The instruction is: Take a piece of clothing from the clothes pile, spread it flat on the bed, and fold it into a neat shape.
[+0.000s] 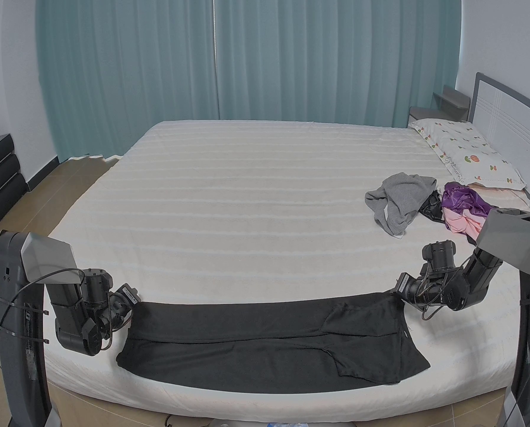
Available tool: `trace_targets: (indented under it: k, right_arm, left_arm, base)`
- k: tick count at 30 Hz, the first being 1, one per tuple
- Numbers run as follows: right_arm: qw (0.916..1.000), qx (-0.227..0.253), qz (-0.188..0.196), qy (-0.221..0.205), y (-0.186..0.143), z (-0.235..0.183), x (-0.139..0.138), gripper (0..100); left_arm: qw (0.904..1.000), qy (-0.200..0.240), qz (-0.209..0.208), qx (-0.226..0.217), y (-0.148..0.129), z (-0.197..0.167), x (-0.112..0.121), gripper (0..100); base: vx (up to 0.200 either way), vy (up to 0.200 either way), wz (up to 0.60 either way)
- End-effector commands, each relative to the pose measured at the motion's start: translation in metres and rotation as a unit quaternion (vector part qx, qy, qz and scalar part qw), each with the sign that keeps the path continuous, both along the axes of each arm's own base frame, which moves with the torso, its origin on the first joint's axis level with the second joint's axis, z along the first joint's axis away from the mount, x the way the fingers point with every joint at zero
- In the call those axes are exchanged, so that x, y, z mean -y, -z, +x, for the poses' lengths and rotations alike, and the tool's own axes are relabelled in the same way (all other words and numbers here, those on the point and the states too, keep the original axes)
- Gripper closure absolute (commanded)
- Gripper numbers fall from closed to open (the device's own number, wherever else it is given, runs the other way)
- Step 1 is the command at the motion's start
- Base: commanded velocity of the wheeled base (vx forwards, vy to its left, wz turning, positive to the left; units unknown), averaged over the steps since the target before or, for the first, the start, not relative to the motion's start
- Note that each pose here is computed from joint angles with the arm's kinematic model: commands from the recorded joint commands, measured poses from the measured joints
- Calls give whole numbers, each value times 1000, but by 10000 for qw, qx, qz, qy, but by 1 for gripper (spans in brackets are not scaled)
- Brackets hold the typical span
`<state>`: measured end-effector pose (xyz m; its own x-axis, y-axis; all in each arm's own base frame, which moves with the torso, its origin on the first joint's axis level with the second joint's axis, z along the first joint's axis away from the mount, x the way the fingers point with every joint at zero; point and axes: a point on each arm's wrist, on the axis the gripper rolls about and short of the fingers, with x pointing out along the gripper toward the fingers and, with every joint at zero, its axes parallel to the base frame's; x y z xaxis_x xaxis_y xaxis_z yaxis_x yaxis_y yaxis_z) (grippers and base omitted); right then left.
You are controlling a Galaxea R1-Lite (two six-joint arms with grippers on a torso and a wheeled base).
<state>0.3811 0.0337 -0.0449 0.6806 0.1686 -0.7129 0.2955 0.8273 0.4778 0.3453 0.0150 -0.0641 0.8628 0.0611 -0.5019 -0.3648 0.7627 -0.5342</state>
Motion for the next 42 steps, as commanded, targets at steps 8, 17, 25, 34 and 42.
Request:
trace_targets:
  k: [8,17,25,34,42]
  right_arm:
    - [9991,369,218,-74,-36,-10,-5,0]
    - [9896,833,650,-973,-40,-44,-19,0]
    - [9890,572,358,-1319,-15,-47,-24,0]
    - [9901,469,339,-1280,-4,-41,-22,100]
    - [9891,603,287,-1315,-6,-39,-22,100]
  left_arm:
    - [10000,-20,-31,32,-2,0,-1,0]
    - [9989,-177,-417,148,-14,-2,-2,0]
    - [9986,-210,-472,82,-12,-5,-1,0]
    - [9986,-210,-472,82,-12,-5,-1,0]
    - [9986,-210,-472,90,-12,-5,-1,0]
  base:
    - [0,0,0]
    - [0,0,0]
    - [0,0,0]
    - [0,0,0]
    - [0,0,0]
